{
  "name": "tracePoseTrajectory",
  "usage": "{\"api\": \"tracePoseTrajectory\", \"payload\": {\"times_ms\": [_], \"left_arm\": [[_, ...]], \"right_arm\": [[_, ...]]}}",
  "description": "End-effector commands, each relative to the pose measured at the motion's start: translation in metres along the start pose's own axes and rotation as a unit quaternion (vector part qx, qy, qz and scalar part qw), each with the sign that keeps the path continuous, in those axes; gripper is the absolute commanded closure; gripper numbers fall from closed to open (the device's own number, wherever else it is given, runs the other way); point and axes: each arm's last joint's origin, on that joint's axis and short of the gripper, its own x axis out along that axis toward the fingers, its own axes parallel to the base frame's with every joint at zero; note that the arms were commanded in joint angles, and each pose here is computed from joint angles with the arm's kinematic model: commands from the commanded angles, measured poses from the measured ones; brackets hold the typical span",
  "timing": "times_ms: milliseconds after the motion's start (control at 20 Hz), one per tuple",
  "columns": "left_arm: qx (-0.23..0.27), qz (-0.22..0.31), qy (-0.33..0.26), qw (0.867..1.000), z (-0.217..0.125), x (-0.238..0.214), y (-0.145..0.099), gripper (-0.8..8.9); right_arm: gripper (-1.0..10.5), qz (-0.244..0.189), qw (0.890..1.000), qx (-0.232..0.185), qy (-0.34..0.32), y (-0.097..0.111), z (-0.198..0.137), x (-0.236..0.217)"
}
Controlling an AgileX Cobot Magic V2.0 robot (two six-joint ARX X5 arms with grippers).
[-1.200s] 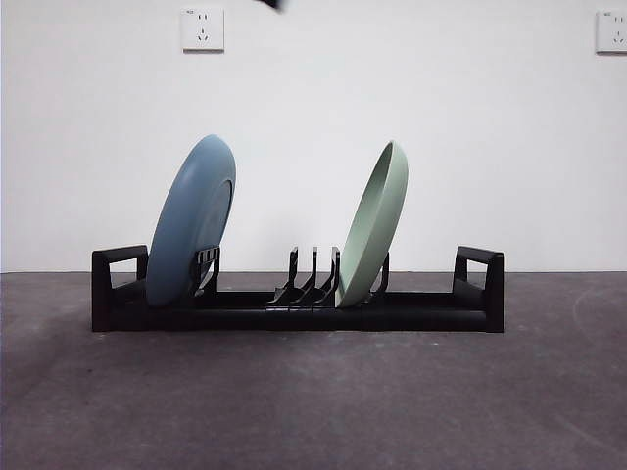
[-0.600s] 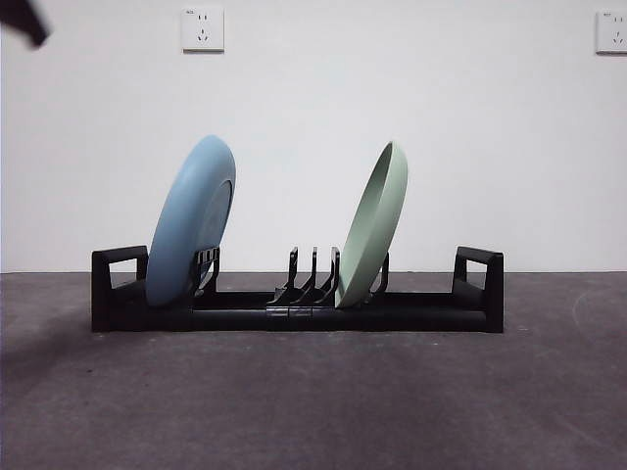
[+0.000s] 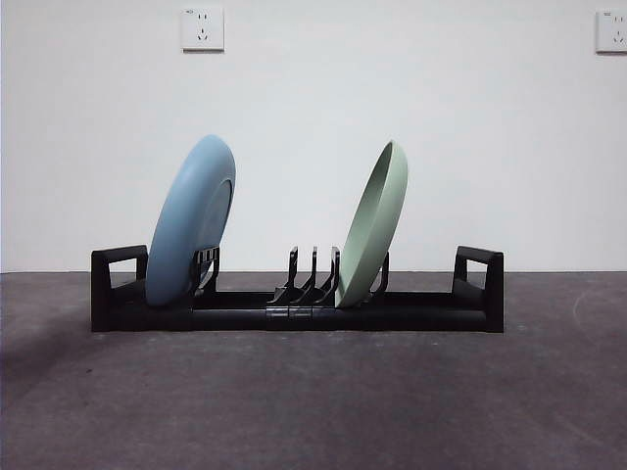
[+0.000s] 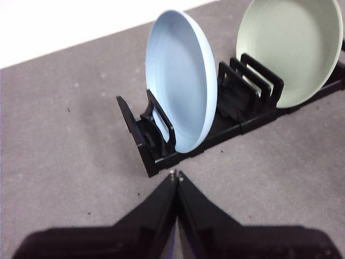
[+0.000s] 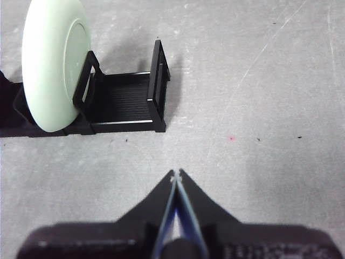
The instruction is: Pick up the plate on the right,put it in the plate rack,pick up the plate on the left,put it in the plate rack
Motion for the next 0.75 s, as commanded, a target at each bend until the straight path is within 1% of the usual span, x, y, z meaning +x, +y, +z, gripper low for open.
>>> {"api": "tracePoseTrajectory", "payload": {"times_ms": [50,200,350,450,600,750], "left_arm": [[-0.003,0.001,0.008,1.0,-0.001,0.003,0.0,8.17],[-0.003,0.002,0.011,1.0,-0.003,0.002,0.0,8.17],[-0.017,0.023,-0.034,0.999,-0.004,-0.023,0.008,8.17],[-0.05,0.043,-0.07,0.995,-0.008,-0.038,0.015,8.17],[-0.076,0.106,-0.101,0.986,-0.032,-0.041,0.022,8.17],[-0.089,0.144,-0.095,0.981,-0.072,-0.022,0.024,8.17]], "right_arm": [[9.5,0.0,1.0,0.006,-0.002,0.0,0.0,0.0],[9.5,0.0,1.0,0.006,-0.002,0.0,0.0,0.0],[9.5,0.0,1.0,0.006,-0.002,0.0,0.0,0.0],[9.5,0.0,1.0,0.006,-0.002,0.0,0.0,0.0],[9.5,0.0,1.0,0.006,-0.002,0.0,0.0,0.0],[9.5,0.0,1.0,0.006,-0.002,0.0,0.0,0.0]]}}
